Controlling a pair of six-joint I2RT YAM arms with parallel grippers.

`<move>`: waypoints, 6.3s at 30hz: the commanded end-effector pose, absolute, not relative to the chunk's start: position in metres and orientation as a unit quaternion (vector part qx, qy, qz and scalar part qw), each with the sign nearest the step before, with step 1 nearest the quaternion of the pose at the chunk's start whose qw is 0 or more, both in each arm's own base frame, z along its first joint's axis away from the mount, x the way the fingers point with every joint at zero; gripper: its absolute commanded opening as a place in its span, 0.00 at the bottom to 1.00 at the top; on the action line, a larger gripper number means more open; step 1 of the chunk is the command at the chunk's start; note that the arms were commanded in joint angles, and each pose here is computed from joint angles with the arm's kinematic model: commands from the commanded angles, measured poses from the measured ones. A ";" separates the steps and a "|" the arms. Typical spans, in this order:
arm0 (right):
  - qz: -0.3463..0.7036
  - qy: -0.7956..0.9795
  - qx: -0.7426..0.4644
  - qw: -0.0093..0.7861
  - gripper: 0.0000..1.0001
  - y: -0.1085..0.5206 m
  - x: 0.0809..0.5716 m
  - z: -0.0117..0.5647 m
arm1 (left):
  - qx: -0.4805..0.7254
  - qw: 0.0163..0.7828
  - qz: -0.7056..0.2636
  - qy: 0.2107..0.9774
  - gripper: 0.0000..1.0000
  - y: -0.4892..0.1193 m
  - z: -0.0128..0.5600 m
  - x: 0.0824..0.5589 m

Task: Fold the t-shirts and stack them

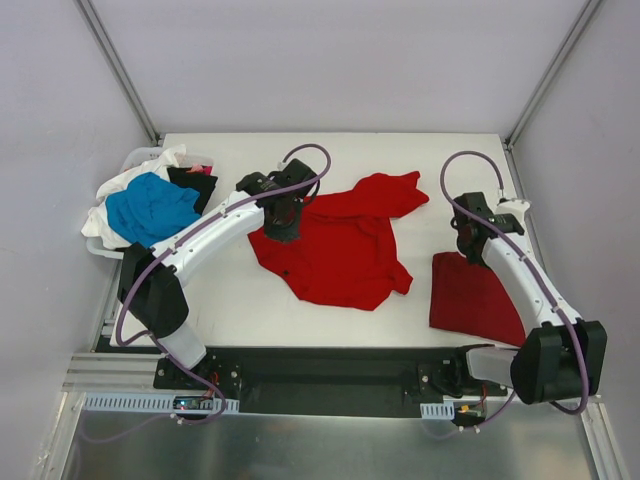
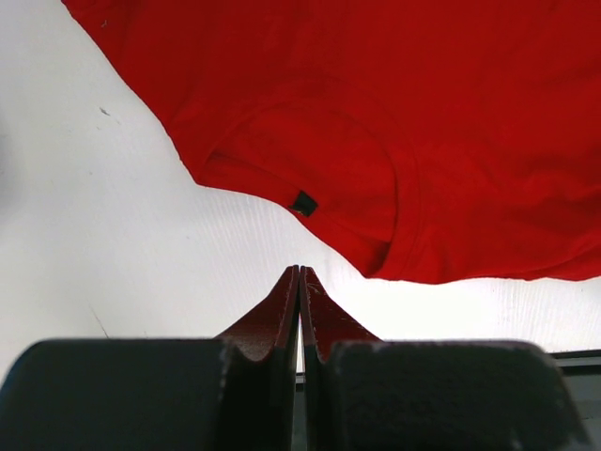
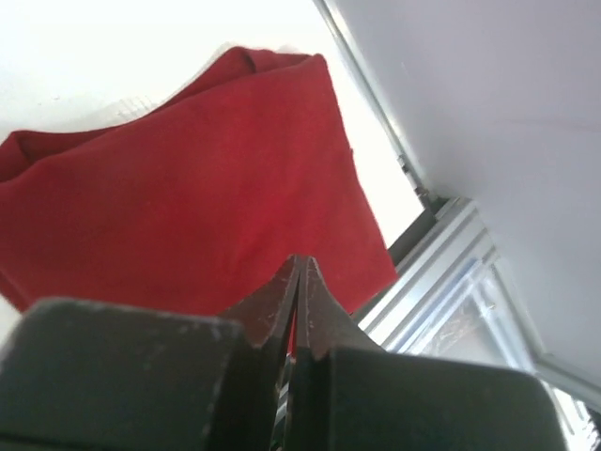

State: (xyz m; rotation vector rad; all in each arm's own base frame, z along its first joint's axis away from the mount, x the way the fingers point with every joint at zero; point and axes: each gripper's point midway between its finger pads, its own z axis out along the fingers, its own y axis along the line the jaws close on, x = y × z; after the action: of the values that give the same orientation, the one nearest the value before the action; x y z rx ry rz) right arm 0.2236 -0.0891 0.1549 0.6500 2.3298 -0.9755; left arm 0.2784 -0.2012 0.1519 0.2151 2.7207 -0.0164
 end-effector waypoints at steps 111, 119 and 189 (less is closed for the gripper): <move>0.128 0.970 0.104 0.178 1.00 0.120 0.295 0.174 | 0.025 0.147 0.010 0.989 0.96 -0.191 0.153 0.285; 0.099 0.992 0.007 0.082 1.00 0.179 0.301 0.109 | -0.040 0.074 -0.016 0.996 0.99 -0.166 0.083 0.322; -0.045 0.997 -0.053 0.020 0.95 0.170 0.263 0.070 | 0.035 0.102 -0.053 0.993 0.81 -0.186 0.133 0.264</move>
State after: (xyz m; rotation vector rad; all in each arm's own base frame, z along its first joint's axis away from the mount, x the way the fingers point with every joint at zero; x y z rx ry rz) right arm 0.2624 0.1951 0.0995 -0.1671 3.0144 0.0040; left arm 0.2835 -0.2050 0.1749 0.1621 2.7891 -0.2611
